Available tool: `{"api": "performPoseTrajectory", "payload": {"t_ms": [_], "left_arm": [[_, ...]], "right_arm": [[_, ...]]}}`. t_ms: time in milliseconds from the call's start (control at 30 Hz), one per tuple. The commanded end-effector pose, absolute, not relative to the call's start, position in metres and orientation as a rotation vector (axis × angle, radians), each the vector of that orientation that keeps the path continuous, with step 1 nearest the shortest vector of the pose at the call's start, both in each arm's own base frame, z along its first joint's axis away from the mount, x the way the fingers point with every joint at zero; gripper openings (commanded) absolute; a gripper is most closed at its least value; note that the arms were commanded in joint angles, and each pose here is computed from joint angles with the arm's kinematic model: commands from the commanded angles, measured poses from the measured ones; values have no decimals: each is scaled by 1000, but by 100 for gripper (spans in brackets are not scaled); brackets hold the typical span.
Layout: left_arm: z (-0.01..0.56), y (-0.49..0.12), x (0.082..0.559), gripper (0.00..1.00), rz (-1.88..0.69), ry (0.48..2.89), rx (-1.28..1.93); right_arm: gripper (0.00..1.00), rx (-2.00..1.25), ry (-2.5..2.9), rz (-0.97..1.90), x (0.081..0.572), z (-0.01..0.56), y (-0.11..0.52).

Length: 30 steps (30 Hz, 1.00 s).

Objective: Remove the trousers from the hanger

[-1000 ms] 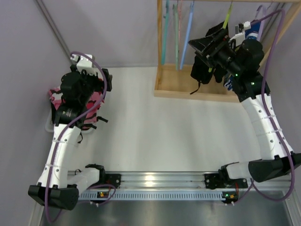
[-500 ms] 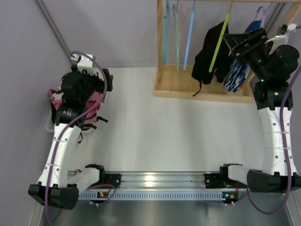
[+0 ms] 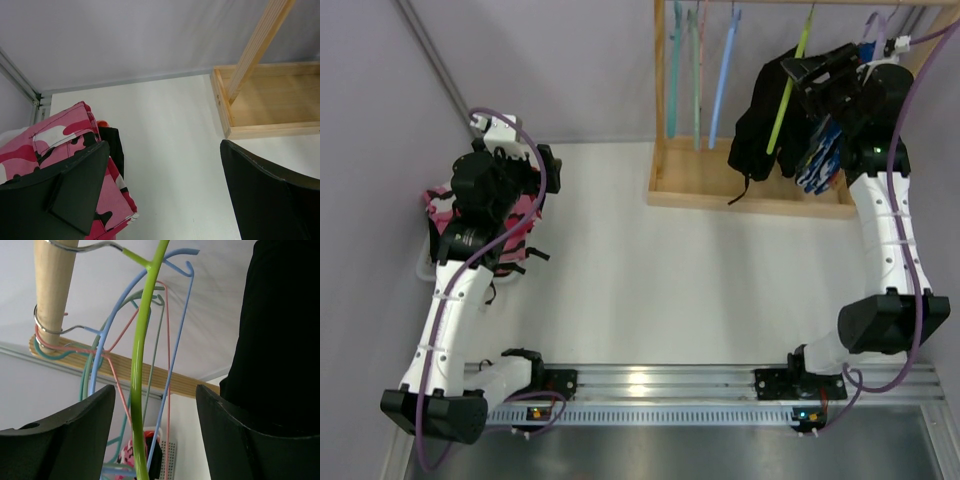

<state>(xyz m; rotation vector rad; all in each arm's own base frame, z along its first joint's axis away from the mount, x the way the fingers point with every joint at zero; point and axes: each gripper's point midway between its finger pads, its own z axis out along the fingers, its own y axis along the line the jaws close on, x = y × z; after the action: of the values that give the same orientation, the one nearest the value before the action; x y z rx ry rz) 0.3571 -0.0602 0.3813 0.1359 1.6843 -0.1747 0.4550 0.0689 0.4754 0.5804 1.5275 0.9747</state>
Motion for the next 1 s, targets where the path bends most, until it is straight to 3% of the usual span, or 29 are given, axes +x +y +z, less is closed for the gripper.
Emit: {"api": "performPoseTrajectory", "payload": {"t_ms": [0, 333, 433, 467, 633, 967], "left_arm": [[390, -64, 357, 98, -198, 1651, 127], [385, -64, 361, 98, -194, 1663, 129], [384, -62, 364, 98, -180, 1669, 117], [386, -61, 364, 98, -175, 1665, 119], [385, -61, 366, 98, -174, 1667, 121], [388, -59, 363, 98, -169, 1655, 106]], "right_arm": [[66, 487, 1366, 1052, 457, 532, 76], [46, 466, 1298, 1208, 472, 545, 91], [31, 435, 1263, 1251, 468, 555, 95], [22, 413, 1249, 1260, 466, 560, 96], [0, 277, 1136, 1298, 447, 597, 103], [0, 110, 942, 1369, 400, 661, 107]]}}
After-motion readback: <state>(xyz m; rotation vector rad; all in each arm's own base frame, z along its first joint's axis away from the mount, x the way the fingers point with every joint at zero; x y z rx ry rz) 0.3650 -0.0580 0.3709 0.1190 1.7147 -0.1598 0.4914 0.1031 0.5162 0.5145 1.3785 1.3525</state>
